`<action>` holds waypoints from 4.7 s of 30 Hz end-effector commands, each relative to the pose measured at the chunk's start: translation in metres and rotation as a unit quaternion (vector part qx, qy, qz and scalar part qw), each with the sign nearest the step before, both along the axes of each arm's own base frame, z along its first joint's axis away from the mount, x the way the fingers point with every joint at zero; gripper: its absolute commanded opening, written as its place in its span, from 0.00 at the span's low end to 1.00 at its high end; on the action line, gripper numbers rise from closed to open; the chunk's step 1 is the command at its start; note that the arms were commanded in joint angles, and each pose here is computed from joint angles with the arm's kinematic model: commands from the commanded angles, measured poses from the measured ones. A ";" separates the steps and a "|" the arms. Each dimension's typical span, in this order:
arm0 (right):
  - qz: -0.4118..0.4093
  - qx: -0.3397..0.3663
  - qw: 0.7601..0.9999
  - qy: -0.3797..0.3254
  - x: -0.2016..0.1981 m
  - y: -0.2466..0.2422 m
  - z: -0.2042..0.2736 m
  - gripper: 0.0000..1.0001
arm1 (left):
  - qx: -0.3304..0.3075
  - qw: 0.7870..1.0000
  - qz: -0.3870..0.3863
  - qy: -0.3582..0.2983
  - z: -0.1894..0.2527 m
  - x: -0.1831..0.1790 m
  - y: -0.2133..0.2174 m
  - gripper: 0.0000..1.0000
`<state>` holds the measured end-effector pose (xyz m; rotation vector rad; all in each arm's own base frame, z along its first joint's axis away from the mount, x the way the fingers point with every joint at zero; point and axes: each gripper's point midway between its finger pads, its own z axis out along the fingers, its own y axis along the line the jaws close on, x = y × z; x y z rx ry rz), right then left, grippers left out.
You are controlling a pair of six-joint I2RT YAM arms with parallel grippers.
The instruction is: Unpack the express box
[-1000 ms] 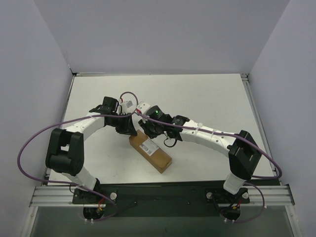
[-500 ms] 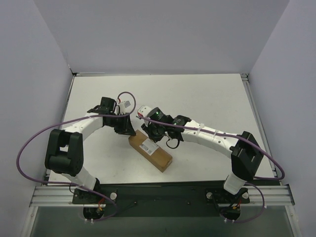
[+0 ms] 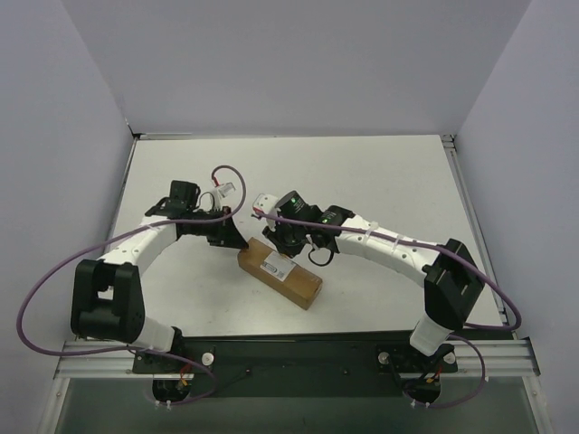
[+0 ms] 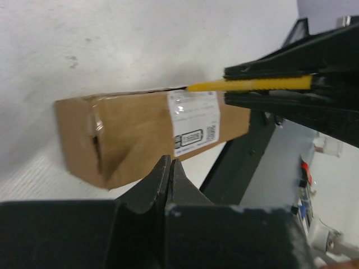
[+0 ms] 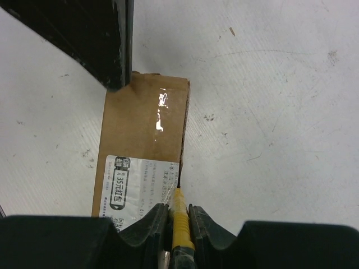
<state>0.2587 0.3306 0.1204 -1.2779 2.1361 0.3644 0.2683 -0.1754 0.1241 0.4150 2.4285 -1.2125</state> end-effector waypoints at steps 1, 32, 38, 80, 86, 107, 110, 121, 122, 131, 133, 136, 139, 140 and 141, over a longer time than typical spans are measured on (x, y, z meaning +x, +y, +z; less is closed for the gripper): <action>0.027 0.003 1.000 -0.015 0.008 0.003 0.014 0.00 | -0.096 0.992 -0.082 -0.002 0.020 -0.016 -0.044 0.00; -0.018 -0.012 0.999 0.024 -0.011 -0.050 0.010 0.00 | 0.060 0.988 0.003 0.141 -0.089 -0.006 -0.021 0.00; -0.021 -0.021 0.999 0.029 -0.015 -0.059 0.007 0.00 | 0.068 0.988 0.009 0.140 -0.092 -0.004 -0.017 0.00; -0.048 -0.062 0.996 0.031 -0.033 -0.067 0.002 0.00 | 0.080 0.989 0.037 0.117 -0.080 -0.002 -0.010 0.00; -0.025 -0.047 0.998 0.035 -0.025 -0.043 0.010 0.00 | 0.089 0.989 0.065 0.095 -0.071 0.000 0.005 0.00; -0.002 -0.049 0.998 0.024 -0.017 -0.034 0.009 0.00 | -0.076 0.992 -0.083 0.053 -0.027 -0.022 -0.116 0.00; -0.032 -0.047 0.997 0.045 -0.023 -0.038 0.010 0.00 | -0.042 0.994 -0.066 0.080 -0.050 -0.023 -0.109 0.00; -0.075 -0.054 0.994 0.057 -0.030 -0.051 0.023 0.00 | 0.002 0.996 -0.039 0.083 -0.075 -0.023 -0.097 0.00; -0.078 -0.054 0.994 0.059 -0.030 -0.052 0.023 0.00 | 0.005 0.996 -0.036 0.081 -0.076 -0.022 -0.097 0.00; -0.127 -0.059 0.989 0.053 -0.030 -0.058 0.025 0.00 | 0.024 0.996 -0.020 0.080 -0.082 -0.018 -0.092 0.00; -0.144 -0.057 0.987 0.047 -0.033 -0.055 0.027 0.00 | 0.028 0.996 -0.016 0.079 -0.083 -0.017 -0.091 0.00; -0.172 -0.062 0.983 0.030 -0.039 -0.057 0.023 0.00 | 0.032 0.996 -0.010 0.078 -0.084 -0.016 -0.089 0.00; -0.163 -0.074 0.983 0.029 -0.043 -0.060 0.015 0.00 | 0.034 0.996 -0.007 0.081 -0.086 -0.016 -0.086 0.00; -0.156 -0.078 0.984 0.030 -0.044 -0.061 0.013 0.00 | 0.035 0.996 -0.004 0.082 -0.087 -0.015 -0.084 0.00; -0.146 -0.083 0.985 0.027 -0.044 -0.062 0.013 0.00 | 0.036 0.996 -0.003 0.082 -0.088 -0.014 -0.083 0.00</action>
